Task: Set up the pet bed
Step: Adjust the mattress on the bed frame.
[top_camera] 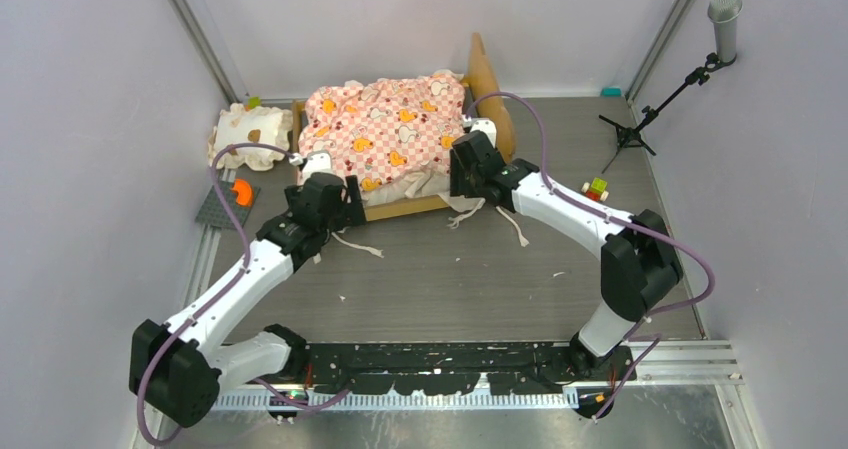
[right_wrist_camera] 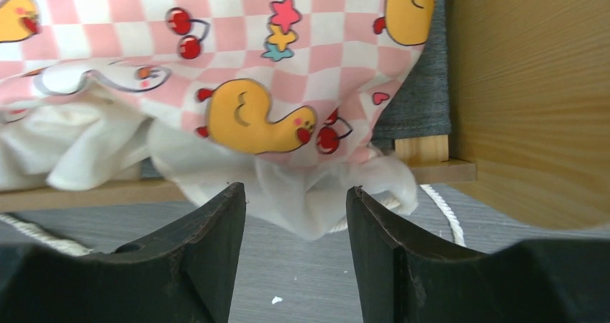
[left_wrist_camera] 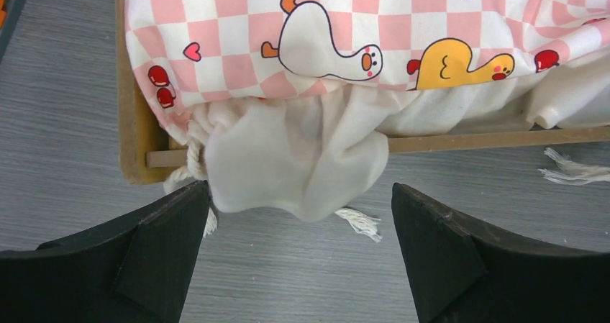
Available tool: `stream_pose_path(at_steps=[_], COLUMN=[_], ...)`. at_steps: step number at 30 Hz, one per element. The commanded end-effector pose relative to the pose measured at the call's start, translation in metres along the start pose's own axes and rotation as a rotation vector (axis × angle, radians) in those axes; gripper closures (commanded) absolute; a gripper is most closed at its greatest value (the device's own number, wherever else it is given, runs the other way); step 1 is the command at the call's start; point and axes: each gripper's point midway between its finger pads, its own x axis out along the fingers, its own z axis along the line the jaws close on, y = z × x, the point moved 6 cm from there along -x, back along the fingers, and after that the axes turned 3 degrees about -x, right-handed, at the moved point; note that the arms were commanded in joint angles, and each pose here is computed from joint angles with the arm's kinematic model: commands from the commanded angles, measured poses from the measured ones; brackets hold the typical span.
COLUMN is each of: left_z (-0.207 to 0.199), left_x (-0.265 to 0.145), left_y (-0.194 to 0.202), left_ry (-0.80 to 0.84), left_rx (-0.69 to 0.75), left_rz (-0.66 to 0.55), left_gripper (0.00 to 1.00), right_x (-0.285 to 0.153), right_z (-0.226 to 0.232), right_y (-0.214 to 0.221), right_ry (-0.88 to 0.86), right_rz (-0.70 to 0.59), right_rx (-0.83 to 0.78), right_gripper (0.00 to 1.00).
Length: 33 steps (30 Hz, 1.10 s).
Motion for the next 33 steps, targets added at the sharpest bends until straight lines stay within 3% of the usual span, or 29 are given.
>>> stream_pose_path(at_steps=[1, 8, 17, 25, 33], left_z=[-0.015, -0.026, -0.026, -0.028, -0.027], left_x=[0.006, 0.015, 0.025, 0.037, 0.043], left_y=[-0.025, -0.018, -0.003, 0.008, 0.01], left_ry=[0.062, 0.128, 0.132, 0.129, 0.107], left_rx=[-0.033, -0.01, -0.003, 0.004, 0.017], left_rz=[-0.075, -0.037, -0.005, 0.03, 0.034], left_gripper=[0.0, 0.03, 0.25, 0.35, 0.66], right_x=[0.003, 0.015, 0.028, 0.029, 0.029], right_z=[0.003, -0.003, -0.003, -0.007, -0.008], right_y=[-0.021, -0.013, -0.005, -0.001, 0.0], right_ry=[-0.035, -0.025, -0.012, 0.018, 0.017], right_rz=[-0.041, -0.004, 0.029, 0.04, 0.042], right_rx=[0.03, 0.055, 0.05, 0.038, 0.036], right_gripper=[0.42, 0.42, 0.5, 0.58, 0.74])
